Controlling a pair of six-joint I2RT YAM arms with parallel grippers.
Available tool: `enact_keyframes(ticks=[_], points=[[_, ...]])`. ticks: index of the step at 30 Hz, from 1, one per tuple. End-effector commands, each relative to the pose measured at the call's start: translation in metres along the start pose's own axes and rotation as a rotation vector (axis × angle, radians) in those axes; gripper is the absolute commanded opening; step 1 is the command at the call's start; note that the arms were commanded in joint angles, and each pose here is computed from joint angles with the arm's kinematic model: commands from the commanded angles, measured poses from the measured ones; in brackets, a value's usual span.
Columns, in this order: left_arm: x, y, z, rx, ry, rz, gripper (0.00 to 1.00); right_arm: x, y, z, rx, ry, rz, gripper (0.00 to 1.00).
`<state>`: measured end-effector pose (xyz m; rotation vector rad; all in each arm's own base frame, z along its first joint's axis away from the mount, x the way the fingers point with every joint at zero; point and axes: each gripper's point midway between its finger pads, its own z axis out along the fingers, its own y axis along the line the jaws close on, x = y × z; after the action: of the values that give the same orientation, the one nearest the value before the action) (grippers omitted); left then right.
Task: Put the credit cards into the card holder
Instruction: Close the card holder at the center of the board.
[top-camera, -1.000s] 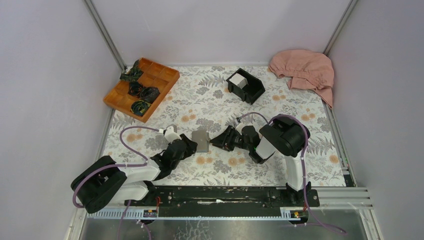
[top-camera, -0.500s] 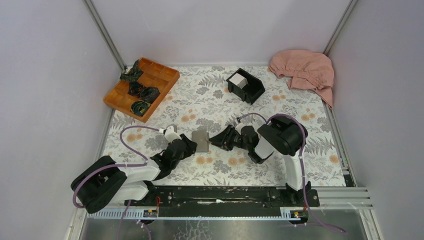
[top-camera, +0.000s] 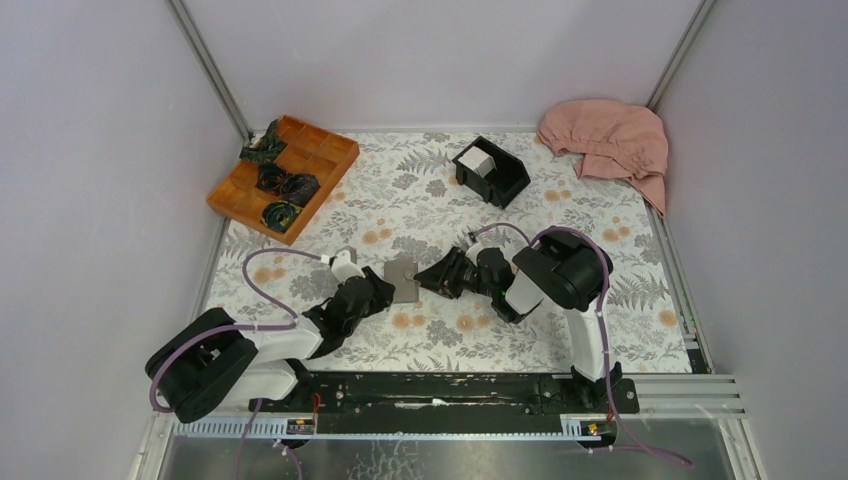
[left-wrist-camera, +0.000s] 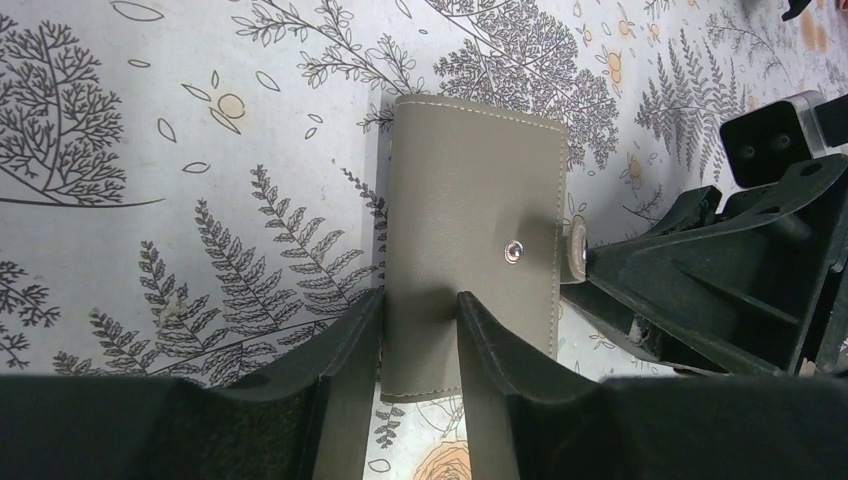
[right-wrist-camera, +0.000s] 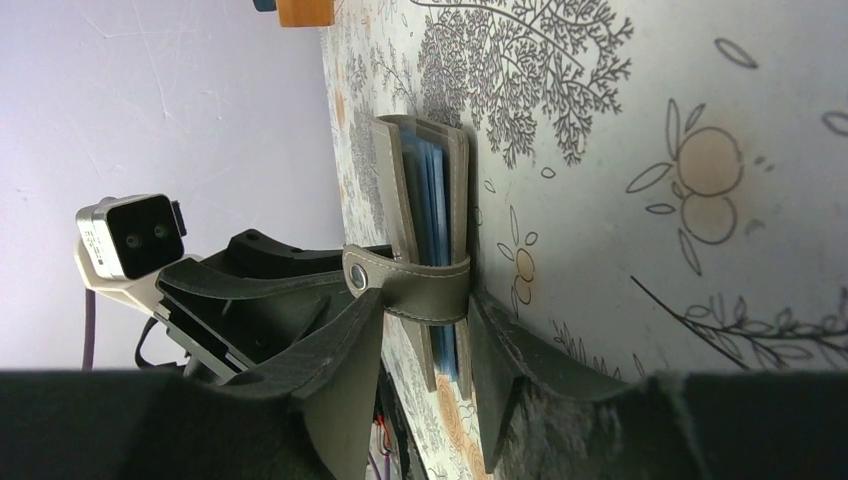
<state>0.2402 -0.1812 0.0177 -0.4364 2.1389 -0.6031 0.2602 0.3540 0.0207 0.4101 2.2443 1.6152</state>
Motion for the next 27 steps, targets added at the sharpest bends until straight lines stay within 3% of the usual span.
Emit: enact_keyframes(ticks=[1, 27], points=[[0.018, 0.020, 0.000, -0.063, 0.080, 0.070, 0.40, 0.010, -0.056, 0.000, 0.189, 0.007, -0.010, 0.45], [0.023, 0.026, 0.006, -0.111, 0.126, 0.122, 0.39, 0.013, -0.075, 0.003, 0.309, 0.066, -0.065, 0.45]])
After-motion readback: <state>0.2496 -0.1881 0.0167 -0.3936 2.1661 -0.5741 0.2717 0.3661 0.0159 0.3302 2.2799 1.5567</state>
